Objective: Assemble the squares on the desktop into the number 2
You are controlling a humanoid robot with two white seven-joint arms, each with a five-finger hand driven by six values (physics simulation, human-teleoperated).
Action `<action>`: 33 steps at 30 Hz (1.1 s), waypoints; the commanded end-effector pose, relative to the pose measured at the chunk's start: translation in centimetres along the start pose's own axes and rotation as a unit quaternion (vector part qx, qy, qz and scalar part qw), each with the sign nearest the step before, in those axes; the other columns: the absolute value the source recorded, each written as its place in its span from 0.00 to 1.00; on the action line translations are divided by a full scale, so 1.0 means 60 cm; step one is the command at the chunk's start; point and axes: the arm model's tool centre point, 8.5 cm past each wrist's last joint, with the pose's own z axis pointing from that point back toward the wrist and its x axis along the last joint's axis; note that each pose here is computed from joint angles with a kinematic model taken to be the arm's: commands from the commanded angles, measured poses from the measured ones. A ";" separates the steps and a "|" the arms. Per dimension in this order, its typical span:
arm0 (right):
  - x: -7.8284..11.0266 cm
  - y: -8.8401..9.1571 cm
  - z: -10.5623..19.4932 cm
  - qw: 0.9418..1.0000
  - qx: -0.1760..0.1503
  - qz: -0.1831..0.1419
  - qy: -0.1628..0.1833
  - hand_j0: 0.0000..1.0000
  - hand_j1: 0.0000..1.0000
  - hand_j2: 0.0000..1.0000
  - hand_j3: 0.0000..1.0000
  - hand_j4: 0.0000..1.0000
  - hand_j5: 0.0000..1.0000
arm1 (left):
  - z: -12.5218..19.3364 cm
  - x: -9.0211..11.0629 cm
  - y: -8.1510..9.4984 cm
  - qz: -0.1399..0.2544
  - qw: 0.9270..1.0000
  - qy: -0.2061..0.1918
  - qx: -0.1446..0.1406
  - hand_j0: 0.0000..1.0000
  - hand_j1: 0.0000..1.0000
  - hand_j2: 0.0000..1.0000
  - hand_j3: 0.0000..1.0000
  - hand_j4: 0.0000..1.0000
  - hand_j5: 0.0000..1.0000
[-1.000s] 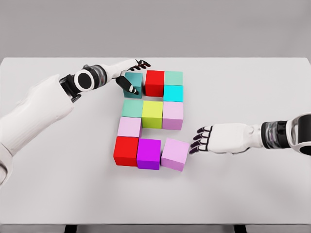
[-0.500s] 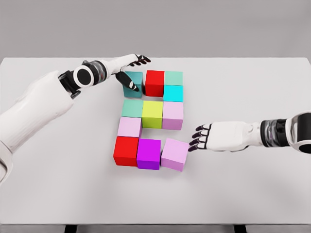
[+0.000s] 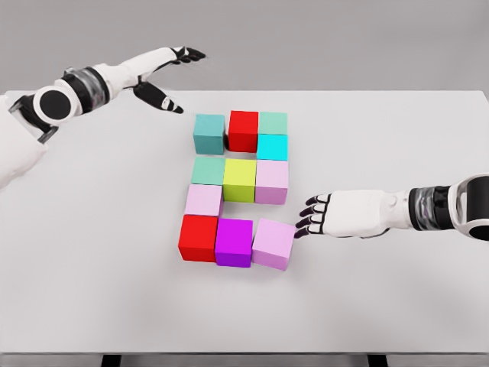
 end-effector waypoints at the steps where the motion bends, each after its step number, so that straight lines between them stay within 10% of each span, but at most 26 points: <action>1: 0.001 -0.002 -0.001 1.000 -0.003 -0.003 -0.001 1.00 1.00 1.00 1.00 1.00 1.00 | 0.057 -0.034 0.043 -0.018 0.999 0.019 0.024 0.96 0.96 0.96 0.96 0.96 0.96; 8: 0.000 -0.008 -0.002 1.000 -0.010 -0.005 -0.004 1.00 1.00 1.00 1.00 1.00 1.00 | 0.126 -0.092 -0.018 -0.052 0.998 -0.030 -0.029 0.98 0.98 0.98 0.98 0.98 0.98; 10: 0.001 -0.011 -0.003 1.000 -0.014 -0.007 -0.007 1.00 1.00 1.00 1.00 1.00 1.00 | 0.138 -0.103 -0.034 -0.128 0.989 -0.020 -0.065 0.98 0.98 0.98 0.98 0.98 0.98; 11: 0.001 -0.013 -0.003 1.000 -0.016 -0.008 -0.008 1.00 1.00 1.00 1.00 1.00 1.00 | 0.131 -0.086 -0.044 -0.225 0.969 -0.027 -0.094 0.98 0.98 0.98 0.98 0.98 0.98; 20: -0.005 -0.017 0.004 1.000 -0.017 -0.005 -0.002 1.00 1.00 1.00 1.00 1.00 1.00 | 0.130 -0.098 -0.057 -0.280 0.952 -0.010 -0.120 0.97 0.97 0.97 0.97 0.97 0.97; 25: -0.058 -0.052 0.067 0.997 -0.052 0.002 0.065 1.00 1.00 1.00 1.00 1.00 1.00 | 0.097 -0.075 -0.081 -0.304 0.943 -0.029 -0.132 0.97 0.97 0.97 0.97 0.97 0.97; 33: -0.085 -0.060 0.123 0.982 -0.149 -0.099 0.055 1.00 1.00 1.00 1.00 1.00 1.00 | 0.074 -0.059 -0.095 -0.312 0.940 -0.040 -0.135 0.97 0.97 0.97 0.97 0.97 0.97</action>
